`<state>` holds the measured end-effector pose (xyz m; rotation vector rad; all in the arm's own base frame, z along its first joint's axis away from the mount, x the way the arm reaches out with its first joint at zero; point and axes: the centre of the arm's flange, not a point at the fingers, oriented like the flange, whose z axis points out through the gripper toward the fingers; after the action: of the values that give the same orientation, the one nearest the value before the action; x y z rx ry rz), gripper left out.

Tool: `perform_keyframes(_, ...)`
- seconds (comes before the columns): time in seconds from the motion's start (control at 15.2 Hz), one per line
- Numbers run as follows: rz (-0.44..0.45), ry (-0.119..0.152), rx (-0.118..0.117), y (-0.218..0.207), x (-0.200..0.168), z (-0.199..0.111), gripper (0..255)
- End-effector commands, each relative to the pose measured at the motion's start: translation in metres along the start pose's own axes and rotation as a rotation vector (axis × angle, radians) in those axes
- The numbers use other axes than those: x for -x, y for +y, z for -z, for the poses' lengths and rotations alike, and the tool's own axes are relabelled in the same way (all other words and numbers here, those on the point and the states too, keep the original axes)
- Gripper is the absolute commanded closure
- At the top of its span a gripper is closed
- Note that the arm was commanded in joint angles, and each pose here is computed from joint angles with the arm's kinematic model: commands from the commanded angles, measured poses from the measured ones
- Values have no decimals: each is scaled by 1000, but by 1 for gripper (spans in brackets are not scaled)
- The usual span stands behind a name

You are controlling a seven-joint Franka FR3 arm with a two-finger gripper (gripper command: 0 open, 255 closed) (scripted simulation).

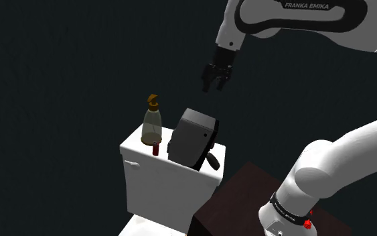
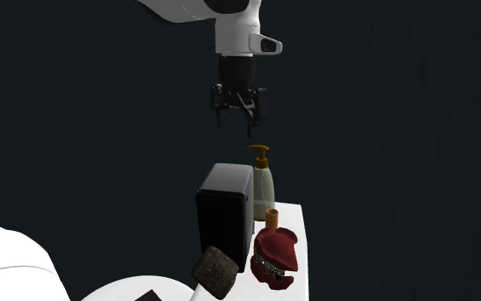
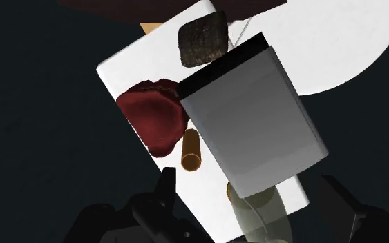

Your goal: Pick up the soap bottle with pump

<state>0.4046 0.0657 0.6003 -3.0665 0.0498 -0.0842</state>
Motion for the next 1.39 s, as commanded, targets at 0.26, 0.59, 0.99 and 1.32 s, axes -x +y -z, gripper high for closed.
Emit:
perform_keyframes(0.26, -83, -20, 12, -37, -67, -29, 0)
perform_keyframes(0.59, -150, -37, 22, -63, -126, -55, 0)
perform_keyframes(0.99, -231, -58, 34, -89, -197, -87, 0)
perform_keyframes(1.32, -283, -71, 42, -102, -244, -114, 0)
